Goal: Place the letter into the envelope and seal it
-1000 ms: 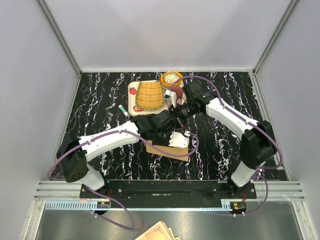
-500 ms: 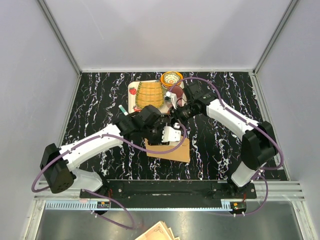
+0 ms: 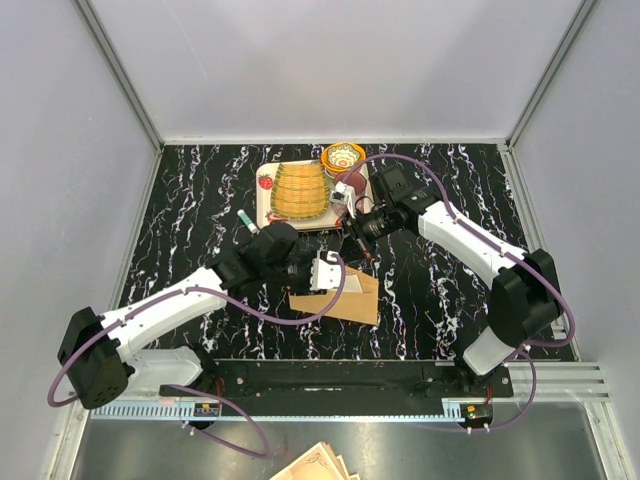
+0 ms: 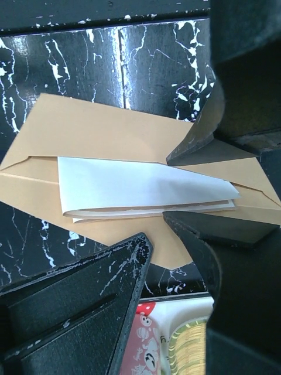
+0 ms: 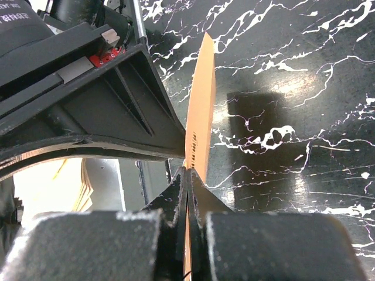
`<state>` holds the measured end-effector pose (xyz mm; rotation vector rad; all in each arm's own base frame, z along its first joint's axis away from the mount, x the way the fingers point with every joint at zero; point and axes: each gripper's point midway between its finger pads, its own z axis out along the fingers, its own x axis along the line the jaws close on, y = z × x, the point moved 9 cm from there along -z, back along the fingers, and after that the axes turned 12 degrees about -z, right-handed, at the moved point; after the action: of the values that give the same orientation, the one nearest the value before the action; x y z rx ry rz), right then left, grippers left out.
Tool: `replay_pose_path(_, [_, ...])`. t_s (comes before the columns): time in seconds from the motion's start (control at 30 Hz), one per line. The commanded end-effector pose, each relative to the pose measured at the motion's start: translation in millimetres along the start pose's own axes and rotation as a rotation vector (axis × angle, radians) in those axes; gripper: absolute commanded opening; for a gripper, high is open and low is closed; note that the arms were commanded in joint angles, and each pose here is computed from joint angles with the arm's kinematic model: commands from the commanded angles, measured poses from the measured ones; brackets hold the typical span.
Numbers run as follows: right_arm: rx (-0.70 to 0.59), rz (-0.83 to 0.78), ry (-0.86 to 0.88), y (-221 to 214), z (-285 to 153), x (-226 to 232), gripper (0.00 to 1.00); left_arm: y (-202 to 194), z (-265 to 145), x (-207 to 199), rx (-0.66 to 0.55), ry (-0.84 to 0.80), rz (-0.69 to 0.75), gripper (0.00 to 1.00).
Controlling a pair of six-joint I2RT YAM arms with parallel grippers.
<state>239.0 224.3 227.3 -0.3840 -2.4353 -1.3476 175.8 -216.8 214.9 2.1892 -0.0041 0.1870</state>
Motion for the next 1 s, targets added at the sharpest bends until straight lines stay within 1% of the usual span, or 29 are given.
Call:
replay_pose_path(0.0, [-0.056,-0.058,0.039,10.5,-4.5,12.3,0.00,19.8,-3.2,5.1,-0.150,0.022,0.084,0.42])
replay_pose_path(0.1, [-0.061,-0.056,0.048,11.0,-4.6,13.5,0.00,18.5,-1.5,6.7,-0.143,0.030,0.086,0.43])
replay_pose_path(0.27, [-0.069,-0.051,0.063,11.2,-4.6,15.3,0.00,19.6,-0.5,6.2,-0.170,0.024,0.118,0.44])
replay_pose_path(0.67, [-0.089,-0.019,0.078,16.1,-3.1,15.1,0.00,18.6,9.6,6.5,-0.147,-0.034,0.143,0.38])
replay_pose_path(0.7, [-0.089,-0.016,0.080,16.1,-2.8,14.9,0.00,20.0,10.5,6.5,-0.144,-0.037,0.146,0.36])
replay_pose_path(0.8, [-0.096,-0.008,0.082,16.9,-2.6,14.3,0.00,19.3,15.0,5.9,-0.130,-0.043,0.156,0.26])
replay_pose_path(0.83, [-0.096,-0.008,0.084,17.1,-1.9,14.3,0.00,18.3,16.2,6.0,-0.121,-0.040,0.157,0.20])
replay_pose_path(0.9, [-0.099,-0.003,0.087,17.8,-1.9,14.6,0.00,17.5,19.7,4.2,-0.103,-0.054,0.158,0.17])
replay_pose_path(0.93, [-0.100,0.000,0.086,17.8,-1.6,13.4,0.00,17.1,20.5,4.0,-0.095,-0.053,0.154,0.12])
replay_pose_path(0.97, [-0.102,0.003,0.087,18.2,-1.6,13.6,0.00,17.6,21.3,4.3,-0.090,-0.050,0.152,0.10])
